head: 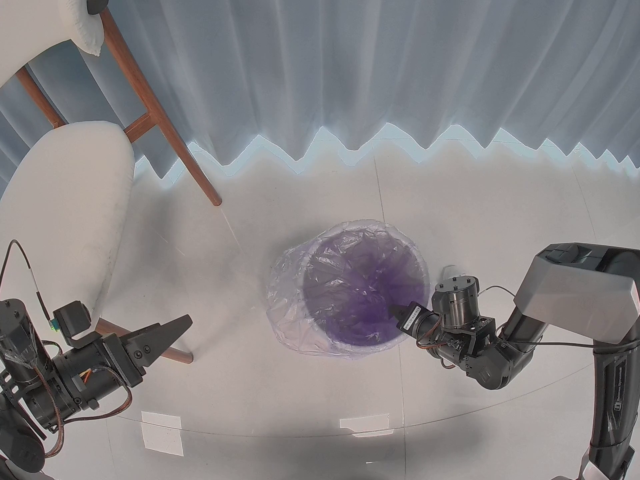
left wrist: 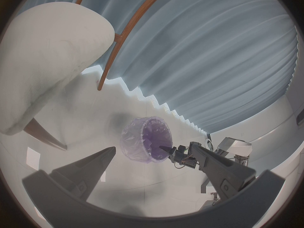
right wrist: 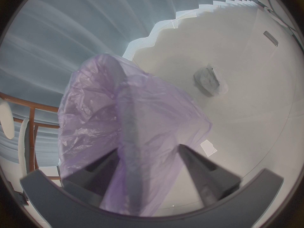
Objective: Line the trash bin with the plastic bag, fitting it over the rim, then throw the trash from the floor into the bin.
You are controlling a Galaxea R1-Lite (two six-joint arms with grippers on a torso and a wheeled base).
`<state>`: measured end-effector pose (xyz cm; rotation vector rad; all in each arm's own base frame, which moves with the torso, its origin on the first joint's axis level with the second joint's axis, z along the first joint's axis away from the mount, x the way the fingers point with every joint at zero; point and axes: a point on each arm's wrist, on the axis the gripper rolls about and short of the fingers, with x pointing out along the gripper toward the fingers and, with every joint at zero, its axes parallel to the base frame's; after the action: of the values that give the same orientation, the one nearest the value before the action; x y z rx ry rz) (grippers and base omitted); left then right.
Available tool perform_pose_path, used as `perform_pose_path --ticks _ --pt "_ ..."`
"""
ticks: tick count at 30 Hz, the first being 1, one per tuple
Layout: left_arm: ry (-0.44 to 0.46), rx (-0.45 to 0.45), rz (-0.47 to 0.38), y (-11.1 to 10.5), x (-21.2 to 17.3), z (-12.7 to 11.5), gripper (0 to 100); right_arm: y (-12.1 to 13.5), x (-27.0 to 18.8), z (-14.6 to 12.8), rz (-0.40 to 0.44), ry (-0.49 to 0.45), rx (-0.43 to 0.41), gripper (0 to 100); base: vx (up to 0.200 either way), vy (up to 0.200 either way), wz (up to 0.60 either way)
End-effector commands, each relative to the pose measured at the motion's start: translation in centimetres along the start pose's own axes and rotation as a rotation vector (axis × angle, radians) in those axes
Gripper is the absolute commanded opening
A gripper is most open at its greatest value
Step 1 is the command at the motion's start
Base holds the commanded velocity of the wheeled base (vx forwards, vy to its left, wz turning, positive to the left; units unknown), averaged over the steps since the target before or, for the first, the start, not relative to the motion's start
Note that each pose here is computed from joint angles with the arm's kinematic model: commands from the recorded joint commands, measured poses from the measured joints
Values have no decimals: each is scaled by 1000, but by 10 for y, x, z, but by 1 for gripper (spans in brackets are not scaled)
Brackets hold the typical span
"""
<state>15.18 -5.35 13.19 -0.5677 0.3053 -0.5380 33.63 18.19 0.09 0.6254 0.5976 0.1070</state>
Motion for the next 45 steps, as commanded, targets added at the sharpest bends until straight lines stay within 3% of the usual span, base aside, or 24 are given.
perform_pose_path --ticks 1,7,13,18,23,32,45 --pt "-5 0 3 0 -3 0 100 -7 13 -7 -20 9 -1 0 0 0 0" --pt "-7 1 0 0 -1 1 100 -4 11 -3 -18 5 -7 0 0 0 0" --pt "5 4 -31 -1 4 4 100 -6 -14 19 3 7 -17 0 0 0 0" --pt "15 -45 -47 0 19 11 100 0 -76 38 155 113 -76 0 0 0 0" --pt "62 -150 -85 -6 32 8 100 -16 -114 29 220 201 -149 0 0 0 0" --pt "213 -216 -87 12 64 -8 100 -15 -138 22 294 161 -163 0 0 0 0" --pt "226 -213 -168 17 85 -16 100 -8 -142 14 321 189 -178 0 0 0 0"
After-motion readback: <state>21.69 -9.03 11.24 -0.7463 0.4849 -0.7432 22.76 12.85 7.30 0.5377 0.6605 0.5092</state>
